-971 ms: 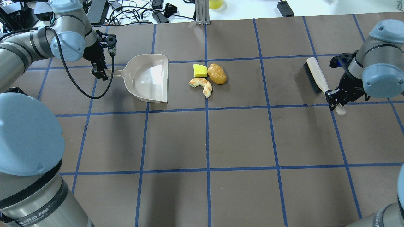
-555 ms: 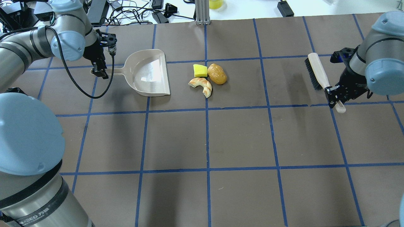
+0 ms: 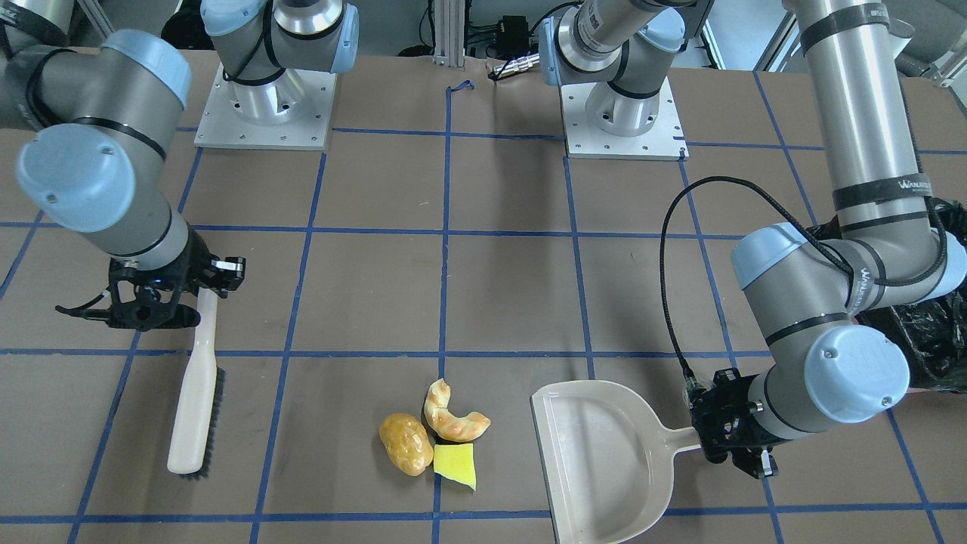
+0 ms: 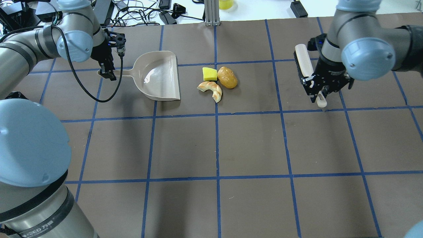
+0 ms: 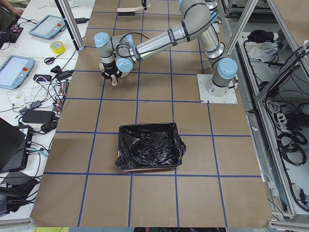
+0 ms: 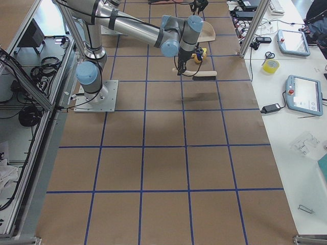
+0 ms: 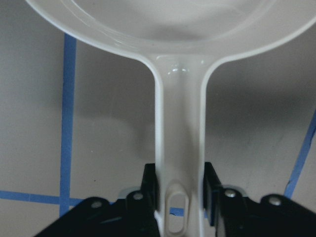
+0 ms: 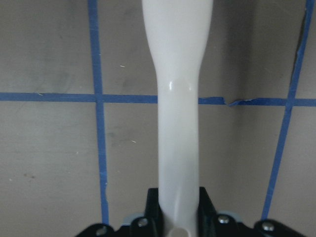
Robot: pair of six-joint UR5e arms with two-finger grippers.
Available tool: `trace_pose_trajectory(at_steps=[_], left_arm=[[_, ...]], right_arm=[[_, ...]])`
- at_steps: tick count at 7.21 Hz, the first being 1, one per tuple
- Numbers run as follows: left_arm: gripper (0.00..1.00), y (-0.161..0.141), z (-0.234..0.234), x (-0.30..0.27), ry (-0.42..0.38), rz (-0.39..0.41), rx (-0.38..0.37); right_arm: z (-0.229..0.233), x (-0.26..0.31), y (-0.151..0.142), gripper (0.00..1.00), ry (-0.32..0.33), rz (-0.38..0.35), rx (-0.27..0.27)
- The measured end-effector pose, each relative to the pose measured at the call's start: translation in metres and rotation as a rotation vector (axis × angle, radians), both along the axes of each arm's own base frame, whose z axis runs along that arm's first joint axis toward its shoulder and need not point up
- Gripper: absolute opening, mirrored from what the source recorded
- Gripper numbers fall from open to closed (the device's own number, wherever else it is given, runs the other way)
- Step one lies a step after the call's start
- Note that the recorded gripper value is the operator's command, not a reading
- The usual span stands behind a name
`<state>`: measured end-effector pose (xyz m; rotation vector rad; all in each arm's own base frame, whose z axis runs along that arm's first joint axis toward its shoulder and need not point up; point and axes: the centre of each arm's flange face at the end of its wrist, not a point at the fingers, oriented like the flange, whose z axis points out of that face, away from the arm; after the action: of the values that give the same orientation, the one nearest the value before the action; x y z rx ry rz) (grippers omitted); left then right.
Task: Sweep and dump trash into bin
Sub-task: 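Move the brush with the right gripper behind the toy trash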
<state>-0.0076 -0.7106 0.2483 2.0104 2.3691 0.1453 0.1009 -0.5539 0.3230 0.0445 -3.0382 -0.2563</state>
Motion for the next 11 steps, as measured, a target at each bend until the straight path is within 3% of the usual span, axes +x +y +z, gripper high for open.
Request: trace_pose_trajectory(at_steps=[4, 9, 11], left_arm=[[0.1, -0.001, 0.002, -0.011, -0.031, -0.026, 0.001], [0.1, 0.0, -0.002, -0.021, -0.086, -0.049, 0.016], [0.1, -0.001, -0.004, -0.021, -0.086, -0.048, 0.017]], right_arm=[[-0.044, 0.135, -0.004, 0.0, 0.07, -0.135, 0.026], [-0.074, 0.209, 0.008, 0.0, 0.007, -0.24, 0.075], [-0.076, 0.222, 0.005, 0.0, -0.061, -0.281, 0.06]])
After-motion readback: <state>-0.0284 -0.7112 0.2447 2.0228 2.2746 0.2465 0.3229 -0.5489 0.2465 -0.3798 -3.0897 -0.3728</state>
